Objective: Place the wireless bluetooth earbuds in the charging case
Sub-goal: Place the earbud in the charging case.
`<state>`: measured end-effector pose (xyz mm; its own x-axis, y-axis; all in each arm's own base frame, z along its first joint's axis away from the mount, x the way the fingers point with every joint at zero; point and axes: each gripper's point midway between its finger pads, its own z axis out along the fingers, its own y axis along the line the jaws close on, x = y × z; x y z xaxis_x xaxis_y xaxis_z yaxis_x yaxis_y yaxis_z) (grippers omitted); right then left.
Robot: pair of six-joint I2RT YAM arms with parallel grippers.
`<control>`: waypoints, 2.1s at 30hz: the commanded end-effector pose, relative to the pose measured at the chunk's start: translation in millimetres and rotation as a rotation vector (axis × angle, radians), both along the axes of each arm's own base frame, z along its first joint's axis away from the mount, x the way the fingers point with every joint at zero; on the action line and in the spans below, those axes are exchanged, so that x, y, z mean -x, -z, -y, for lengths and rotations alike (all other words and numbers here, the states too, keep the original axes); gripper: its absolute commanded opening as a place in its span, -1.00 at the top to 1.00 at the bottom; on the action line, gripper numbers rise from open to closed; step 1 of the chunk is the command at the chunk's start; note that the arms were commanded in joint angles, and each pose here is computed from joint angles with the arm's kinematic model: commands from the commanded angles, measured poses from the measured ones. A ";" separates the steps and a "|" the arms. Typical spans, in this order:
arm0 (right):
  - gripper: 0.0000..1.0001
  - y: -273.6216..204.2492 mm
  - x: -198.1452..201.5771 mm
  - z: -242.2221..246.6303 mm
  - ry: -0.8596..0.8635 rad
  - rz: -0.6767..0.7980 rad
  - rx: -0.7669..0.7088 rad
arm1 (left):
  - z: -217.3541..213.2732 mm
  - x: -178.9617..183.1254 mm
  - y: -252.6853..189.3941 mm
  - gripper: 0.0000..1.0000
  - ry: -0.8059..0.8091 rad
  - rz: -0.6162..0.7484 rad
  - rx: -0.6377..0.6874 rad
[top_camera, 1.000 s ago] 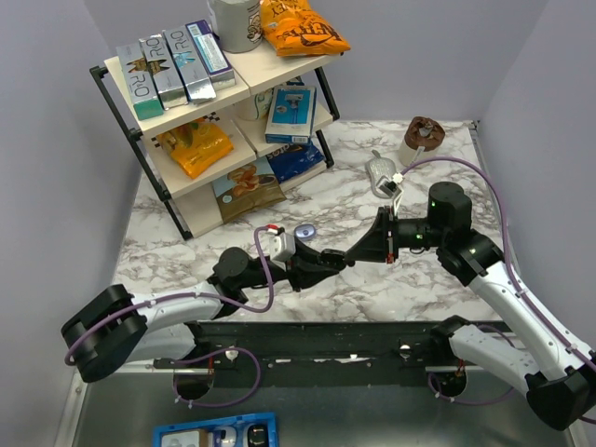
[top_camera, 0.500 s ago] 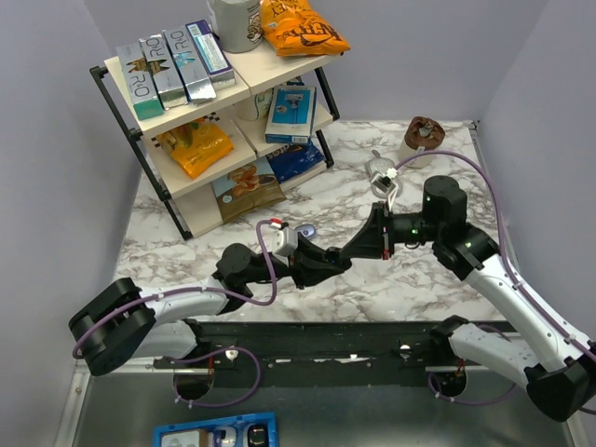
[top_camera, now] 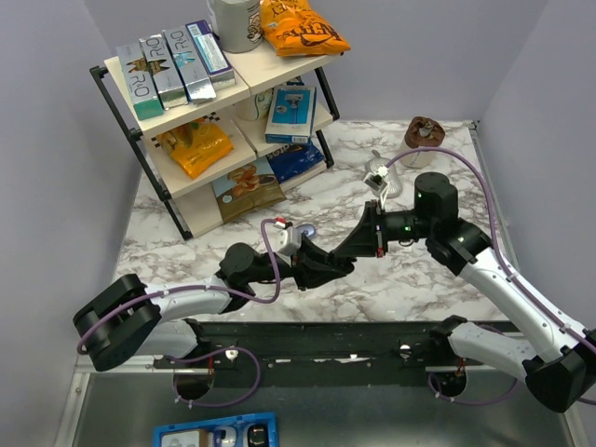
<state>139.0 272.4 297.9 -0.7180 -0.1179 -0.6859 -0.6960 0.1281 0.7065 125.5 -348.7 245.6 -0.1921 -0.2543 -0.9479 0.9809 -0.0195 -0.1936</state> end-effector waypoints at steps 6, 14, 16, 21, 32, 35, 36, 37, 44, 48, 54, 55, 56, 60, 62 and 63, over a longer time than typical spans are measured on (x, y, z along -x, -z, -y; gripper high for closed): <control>0.99 -7.9 -1.4 -5.3 -0.010 0.042 -0.013 | 5.7 10.4 -23.3 1.00 0.056 0.055 0.069; 0.99 -2.3 -1.3 -3.9 0.003 0.046 0.001 | 4.2 10.3 -27.5 1.00 0.047 0.057 0.084; 0.99 -0.5 -0.7 -3.5 0.003 0.047 0.007 | 4.2 8.5 -27.9 1.00 0.037 0.055 0.085; 0.99 3.1 -1.3 -2.8 0.014 0.056 0.021 | 4.5 6.1 -30.3 1.00 0.025 0.056 0.090; 0.99 6.5 -1.4 -1.6 0.029 0.065 0.040 | 2.6 -1.7 -33.0 1.00 -0.027 0.059 0.099; 0.99 7.4 -1.2 -1.2 0.033 0.067 0.044 | 1.9 -3.3 -33.7 1.00 -0.038 0.060 0.101; 0.99 7.5 -1.5 -0.9 0.035 0.070 0.045 | 1.6 -3.1 -33.5 1.00 -0.038 0.060 0.101; 0.99 8.4 -1.1 -1.0 0.035 0.068 0.047 | 1.6 -3.0 -33.5 1.00 -0.038 0.059 0.101; 0.99 14.0 -0.1 -1.4 0.036 0.065 0.062 | 0.9 -3.2 -37.1 1.00 -0.041 0.061 0.112; 0.99 16.9 0.8 -2.7 0.032 0.062 0.071 | 1.8 -2.4 -38.6 1.00 -0.035 0.066 0.116; 0.89 17.6 -0.5 -3.2 0.044 0.061 0.077 | 2.1 -0.8 -40.5 1.00 -0.032 0.069 0.122; 0.84 17.3 -1.0 -2.7 0.048 0.062 0.078 | 2.1 -0.5 -40.7 1.00 -0.032 0.070 0.122; 0.76 16.0 -0.7 -3.0 0.047 0.063 0.076 | 1.7 -0.8 -39.3 1.00 -0.033 0.066 0.119; 0.70 12.3 -2.5 -2.1 0.063 0.075 0.076 | 1.1 0.2 -40.2 1.00 -0.033 0.070 0.121; 0.70 12.9 -4.0 -1.8 0.072 0.076 0.081 | 0.8 -0.1 -40.2 1.00 -0.036 0.070 0.122; 0.69 13.0 -4.3 -1.5 0.075 0.078 0.082 | 0.3 0.3 -40.6 1.00 -0.035 0.069 0.123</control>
<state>143.6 277.0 286.1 -0.6710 -0.1216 -0.7314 -0.7383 0.2008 0.6439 127.4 -353.8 251.6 -0.1994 -0.2782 -0.9396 0.9784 -0.0025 -0.2068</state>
